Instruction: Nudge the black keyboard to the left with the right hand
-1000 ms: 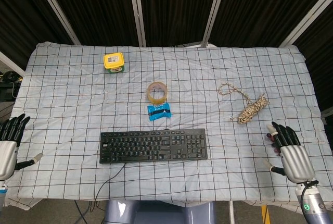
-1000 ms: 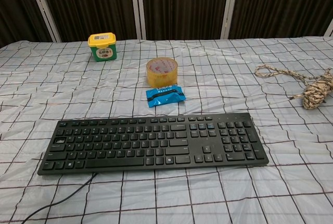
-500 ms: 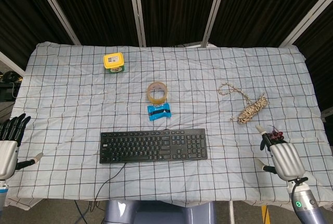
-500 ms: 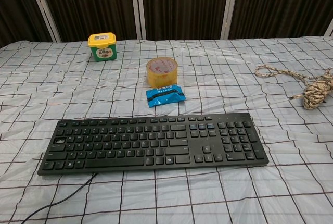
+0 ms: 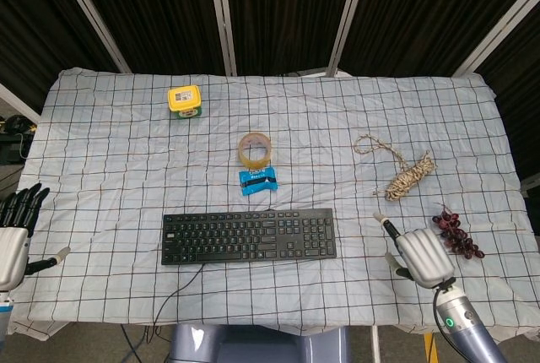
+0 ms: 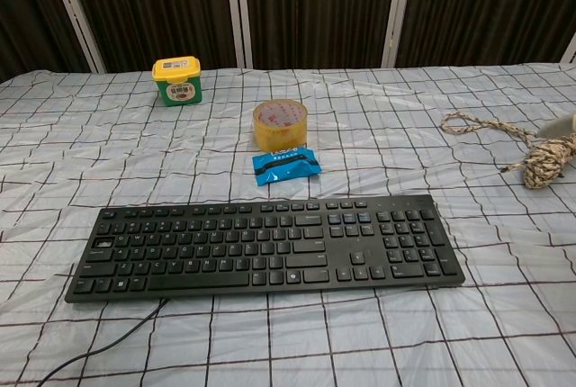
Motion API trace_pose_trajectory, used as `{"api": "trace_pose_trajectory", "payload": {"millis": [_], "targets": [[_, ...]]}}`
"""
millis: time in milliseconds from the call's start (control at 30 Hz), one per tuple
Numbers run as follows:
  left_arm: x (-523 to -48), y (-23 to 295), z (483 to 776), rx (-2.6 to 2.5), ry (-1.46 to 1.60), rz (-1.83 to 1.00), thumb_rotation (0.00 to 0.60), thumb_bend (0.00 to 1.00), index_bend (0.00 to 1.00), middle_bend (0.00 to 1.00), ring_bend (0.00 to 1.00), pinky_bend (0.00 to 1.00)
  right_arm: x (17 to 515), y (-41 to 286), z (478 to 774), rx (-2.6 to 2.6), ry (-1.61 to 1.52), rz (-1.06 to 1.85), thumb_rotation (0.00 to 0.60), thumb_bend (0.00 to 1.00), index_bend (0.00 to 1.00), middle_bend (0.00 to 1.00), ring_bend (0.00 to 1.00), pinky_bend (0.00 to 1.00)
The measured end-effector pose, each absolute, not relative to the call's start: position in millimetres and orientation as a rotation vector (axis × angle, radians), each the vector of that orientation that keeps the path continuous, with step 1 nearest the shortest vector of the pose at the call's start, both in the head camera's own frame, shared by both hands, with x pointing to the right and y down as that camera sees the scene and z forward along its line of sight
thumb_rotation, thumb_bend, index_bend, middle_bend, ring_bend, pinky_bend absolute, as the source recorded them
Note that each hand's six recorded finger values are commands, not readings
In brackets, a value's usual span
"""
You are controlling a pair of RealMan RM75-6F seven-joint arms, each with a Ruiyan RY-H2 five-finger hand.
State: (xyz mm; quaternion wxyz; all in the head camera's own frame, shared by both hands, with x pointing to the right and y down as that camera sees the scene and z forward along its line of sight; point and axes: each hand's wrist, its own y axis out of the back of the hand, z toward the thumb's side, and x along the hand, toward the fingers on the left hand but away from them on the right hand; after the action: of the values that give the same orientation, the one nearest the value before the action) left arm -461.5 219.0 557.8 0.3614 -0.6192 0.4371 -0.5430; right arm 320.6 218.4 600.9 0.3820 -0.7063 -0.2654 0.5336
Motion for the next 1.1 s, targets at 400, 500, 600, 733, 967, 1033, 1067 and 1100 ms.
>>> {"api": "trace_pose_trajectory", "payload": {"millis": [400, 500, 600, 733, 967, 1033, 1067, 1100], "targets": [[-462.0, 218.6, 557.9, -1.600, 1.125, -1.399, 0.600, 0.00, 0.00, 0.00, 0.00, 0.00, 290.6, 219.9, 624.6, -1.832, -0.582, 1.427, 0.600, 0.43, 0.11, 0.88, 0.87, 0.76], [-461.8, 218.8, 558.1, -1.600, 1.124, -1.399, 0.600, 0.00, 0.00, 0.00, 0.00, 0.00, 288.3, 220.1, 629.5, -1.823, -0.559, 1.463, 0.600, 0.45, 0.11, 0.89, 0.89, 0.76], [-461.4, 219.0, 558.2, -1.602, 1.123, -1.399, 0.600, 0.00, 0.00, 0.00, 0.00, 0.00, 284.8, 221.4, 634.9, -1.820, -0.532, 1.507, 0.600, 0.50, 0.11, 0.90, 0.90, 0.77], [-461.4, 219.2, 558.4, -1.606, 1.125, -1.400, 0.600, 0.00, 0.00, 0.00, 0.00, 0.00, 278.2, 225.0, 642.1, -1.841, -0.495, 1.555, 0.600, 0.53, 0.06, 0.91, 0.90, 0.77], [-461.6, 218.5, 558.4, -1.607, 1.129, -1.400, 0.600, 0.00, 0.00, 0.00, 0.00, 0.00, 265.5, 229.6, 655.8, -1.876, -0.444, 1.612, 0.600, 0.55, 0.01, 0.91, 0.91, 0.77], [-461.6, 218.4, 558.4, -1.607, 1.130, -1.400, 0.600, 0.00, 0.00, 0.00, 0.00, 0.00, 262.0, 230.0, 658.8, -1.885, -0.440, 1.622, 0.600, 0.55, 0.00, 0.91, 0.91, 0.77], [-461.5, 218.4, 558.3, -1.608, 1.131, -1.399, 0.600, 0.00, 0.00, 0.00, 0.00, 0.00, 260.4, 229.9, 659.9, -1.889, -0.440, 1.625, 0.600, 0.55, 0.00, 0.91, 0.91, 0.77], [-461.5, 218.4, 558.2, -1.609, 1.131, -1.398, 0.600, 0.00, 0.00, 0.00, 0.00, 0.00, 258.9, 229.7, 660.9, -1.893, -0.441, 1.628, 0.600, 0.55, 0.00, 0.91, 0.91, 0.77]]}}
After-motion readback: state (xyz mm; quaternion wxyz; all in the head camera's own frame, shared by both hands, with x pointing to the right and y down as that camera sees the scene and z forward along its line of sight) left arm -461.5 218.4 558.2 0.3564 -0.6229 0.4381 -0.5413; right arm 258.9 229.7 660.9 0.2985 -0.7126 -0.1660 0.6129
